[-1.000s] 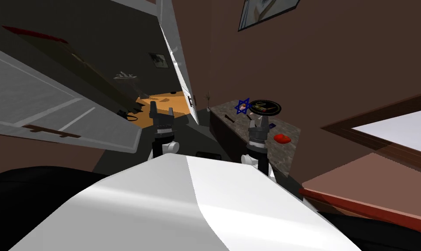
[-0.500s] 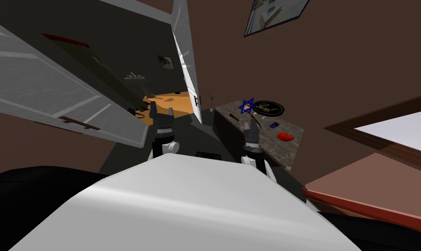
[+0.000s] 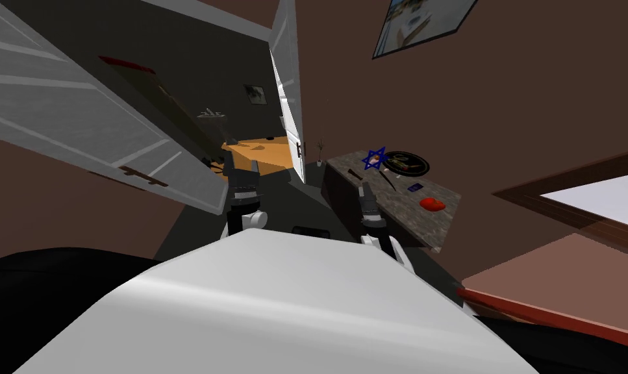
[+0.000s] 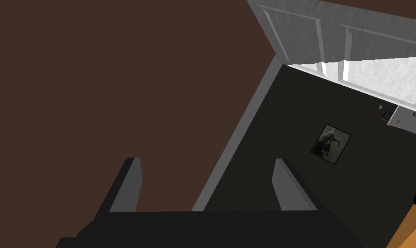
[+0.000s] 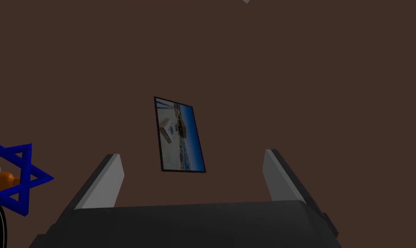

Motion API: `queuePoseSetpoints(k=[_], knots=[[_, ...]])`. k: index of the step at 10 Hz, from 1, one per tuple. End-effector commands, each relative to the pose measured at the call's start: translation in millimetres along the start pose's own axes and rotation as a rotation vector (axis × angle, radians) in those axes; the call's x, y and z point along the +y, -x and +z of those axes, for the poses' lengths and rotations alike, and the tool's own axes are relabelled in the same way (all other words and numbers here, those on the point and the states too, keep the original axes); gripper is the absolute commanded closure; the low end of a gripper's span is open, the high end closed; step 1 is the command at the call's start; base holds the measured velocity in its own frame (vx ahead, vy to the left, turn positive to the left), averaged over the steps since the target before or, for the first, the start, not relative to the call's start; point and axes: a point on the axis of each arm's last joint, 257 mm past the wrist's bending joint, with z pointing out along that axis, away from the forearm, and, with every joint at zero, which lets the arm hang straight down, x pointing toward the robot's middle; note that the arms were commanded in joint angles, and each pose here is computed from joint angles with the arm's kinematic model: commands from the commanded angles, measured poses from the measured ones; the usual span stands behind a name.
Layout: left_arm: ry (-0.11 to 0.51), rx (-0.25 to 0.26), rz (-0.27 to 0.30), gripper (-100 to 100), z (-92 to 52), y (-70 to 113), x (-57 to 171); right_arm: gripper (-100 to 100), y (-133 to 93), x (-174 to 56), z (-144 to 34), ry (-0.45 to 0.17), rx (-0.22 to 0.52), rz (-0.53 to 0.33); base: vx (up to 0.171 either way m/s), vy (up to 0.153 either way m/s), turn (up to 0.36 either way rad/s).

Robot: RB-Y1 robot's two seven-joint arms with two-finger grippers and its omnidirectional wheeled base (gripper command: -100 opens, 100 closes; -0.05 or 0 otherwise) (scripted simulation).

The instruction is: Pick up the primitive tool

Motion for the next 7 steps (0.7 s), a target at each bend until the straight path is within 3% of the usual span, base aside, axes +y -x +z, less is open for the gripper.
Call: queuePoseSetpoints(k=[1, 2, 7], knots=[[0.0, 0.0, 0.0, 0, 0.0, 0.0, 0.0, -100, -17.1, -14.5, -7.3, -0.024, 0.069, -0.031, -0.06, 0.11, 0.123], [0.0, 0.0, 0.0, 0, 0.0, 0.0, 0.0, -100, -17.5, -14.8, -7.7, -0.023, 0.077, -0.037, -0.045, 0.078, 0.045], [0.0, 0.0, 0.0, 0, 0.0, 0.0, 0.0, -100, -51.8, -64.9, -38.1, -0.094, 0.271, -0.129, -0.009, 0.072, 0.1]])
